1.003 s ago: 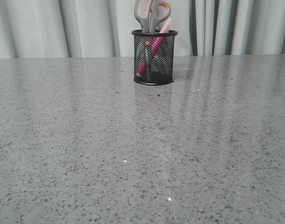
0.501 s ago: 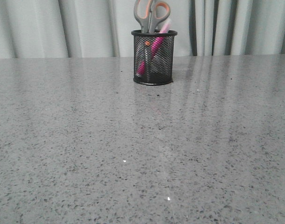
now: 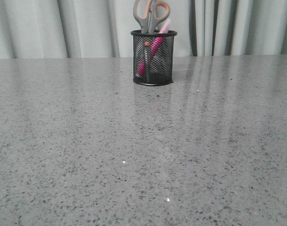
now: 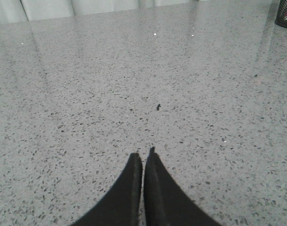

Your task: Put pen and scissors into bin

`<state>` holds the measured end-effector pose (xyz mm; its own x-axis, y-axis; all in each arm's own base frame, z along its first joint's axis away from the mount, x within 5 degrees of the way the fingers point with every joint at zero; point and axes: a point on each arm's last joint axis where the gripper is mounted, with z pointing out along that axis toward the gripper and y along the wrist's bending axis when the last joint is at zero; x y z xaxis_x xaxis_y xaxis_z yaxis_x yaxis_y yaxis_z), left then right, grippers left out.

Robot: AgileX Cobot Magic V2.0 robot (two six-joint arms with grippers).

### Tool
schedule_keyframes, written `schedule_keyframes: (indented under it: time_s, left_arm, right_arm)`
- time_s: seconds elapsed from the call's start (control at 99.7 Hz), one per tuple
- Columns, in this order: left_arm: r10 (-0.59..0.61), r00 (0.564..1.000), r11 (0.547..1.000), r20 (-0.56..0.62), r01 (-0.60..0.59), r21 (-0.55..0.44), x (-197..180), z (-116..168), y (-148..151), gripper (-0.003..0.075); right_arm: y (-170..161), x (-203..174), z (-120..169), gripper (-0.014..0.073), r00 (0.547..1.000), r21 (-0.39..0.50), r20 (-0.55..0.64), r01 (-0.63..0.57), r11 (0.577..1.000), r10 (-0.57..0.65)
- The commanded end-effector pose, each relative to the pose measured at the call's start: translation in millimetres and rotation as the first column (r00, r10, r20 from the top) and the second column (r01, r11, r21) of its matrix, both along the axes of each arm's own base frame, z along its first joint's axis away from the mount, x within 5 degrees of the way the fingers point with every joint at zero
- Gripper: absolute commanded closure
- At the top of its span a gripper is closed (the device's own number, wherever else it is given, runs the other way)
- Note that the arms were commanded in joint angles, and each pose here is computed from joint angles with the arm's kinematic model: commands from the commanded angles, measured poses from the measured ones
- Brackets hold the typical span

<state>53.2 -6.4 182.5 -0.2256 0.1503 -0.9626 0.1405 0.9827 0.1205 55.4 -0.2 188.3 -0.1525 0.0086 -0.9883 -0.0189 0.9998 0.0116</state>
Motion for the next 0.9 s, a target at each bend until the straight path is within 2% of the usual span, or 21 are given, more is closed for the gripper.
schedule_keyframes:
  time_s: [0.0, 0.11, 0.892]
  left_arm:
    - [0.008, 0.999, 1.0, 0.035, -0.007, -0.02, 0.2, -8.9, 0.2, 0.0739]
    - [0.008, 0.999, 1.0, 0.035, -0.007, -0.02, 0.2, -8.9, 0.2, 0.0739]
    - [0.008, 0.999, 1.0, 0.035, -0.007, -0.02, 0.2, -8.9, 0.2, 0.0739]
  right_arm:
    - [-0.2, -0.9, -1.9, 0.0664, 1.0, 0.01, 0.024, 0.008, 1.0, -0.008]
    - [-1.2, -2.0, -8.4, 0.0664, 0.999, 0.018, -0.048, 0.023, 1.0, -0.022]
    - [-1.0, -1.7, -6.8, 0.0664, 0.999, 0.019, -0.031, 0.02, 1.0, -0.02]
